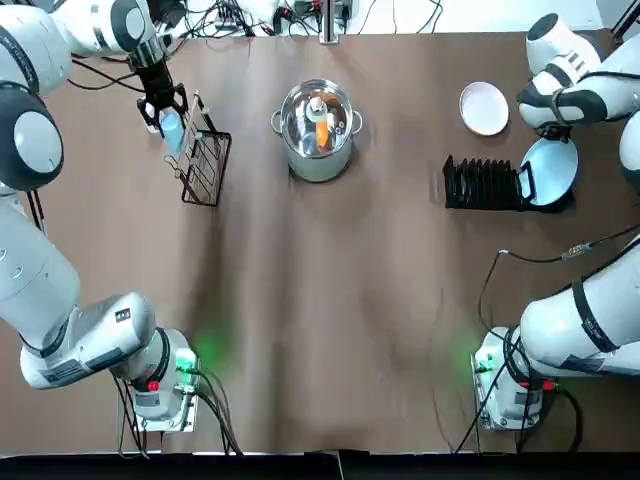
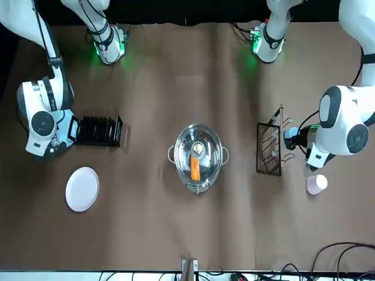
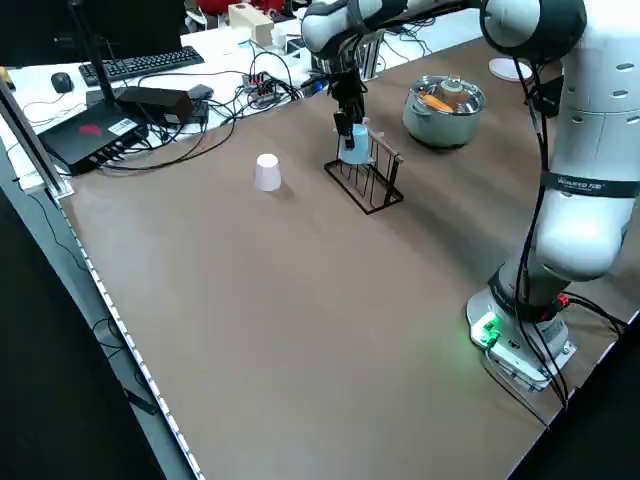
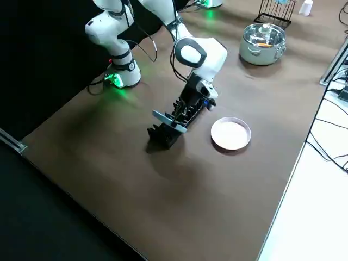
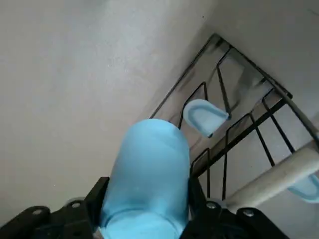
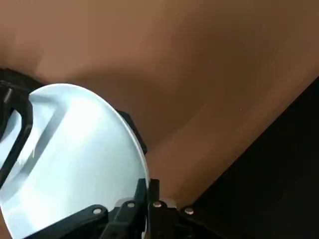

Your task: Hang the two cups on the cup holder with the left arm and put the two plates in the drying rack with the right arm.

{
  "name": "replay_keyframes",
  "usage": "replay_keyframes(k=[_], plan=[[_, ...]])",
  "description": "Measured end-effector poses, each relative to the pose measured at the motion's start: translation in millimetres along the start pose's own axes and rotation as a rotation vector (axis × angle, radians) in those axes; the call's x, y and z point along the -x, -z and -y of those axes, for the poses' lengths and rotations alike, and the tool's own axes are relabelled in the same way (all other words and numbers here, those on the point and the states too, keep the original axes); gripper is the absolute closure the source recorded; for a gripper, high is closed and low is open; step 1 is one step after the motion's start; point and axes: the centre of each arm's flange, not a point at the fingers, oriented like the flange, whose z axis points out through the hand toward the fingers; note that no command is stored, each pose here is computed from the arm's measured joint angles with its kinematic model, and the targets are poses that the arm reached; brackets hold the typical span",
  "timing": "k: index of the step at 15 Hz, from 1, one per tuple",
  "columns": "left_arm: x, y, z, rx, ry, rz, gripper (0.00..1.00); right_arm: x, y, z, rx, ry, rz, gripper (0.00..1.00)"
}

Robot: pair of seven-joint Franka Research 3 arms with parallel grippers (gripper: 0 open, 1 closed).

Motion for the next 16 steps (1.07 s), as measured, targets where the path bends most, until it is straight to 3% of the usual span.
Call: replay_keyframes(k=[3,7,8,11,13,15,16], plan=[[-1.7,-6.2,-0.6,-0.002,-0.001,0.011,0.31,-0.2,0.2,-0.3,0.001,-0.002,-0.001,0.95],[-5.0,-16.5,-2.0,-0.003,-0.002,0.024,0.31,-1.9,1.7,-0.9,0.003,-0.002,-0.003,0.6],[-5.8,-18.1,-2.3,-0.002,-0.002,0.023,0.31,-2.3,3.0,-2.6,0.005,-0.005,-0.006,0.57],[-6.7,-18.0,-1.9,0.001,-0.001,0.019,0.28,-3.7,11.9,-13.1,0.017,-0.024,-0.023,0.58],[-6.8,-18.1,-1.8,0.0,-0.001,0.018,0.15,-7.8,21.8,-19.7,0.008,-0.051,-0.052,0.58],[-7.2,-17.9,-2.1,0.002,-0.001,0.015,0.0,-20.5,37.7,-23.9,-0.075,-0.116,-0.105,0.58],[-7.4,-17.7,-2.3,0.004,-0.001,0.012,0.0,-29.7,45.5,-26.2,-0.123,-0.15,-0.132,0.56]])
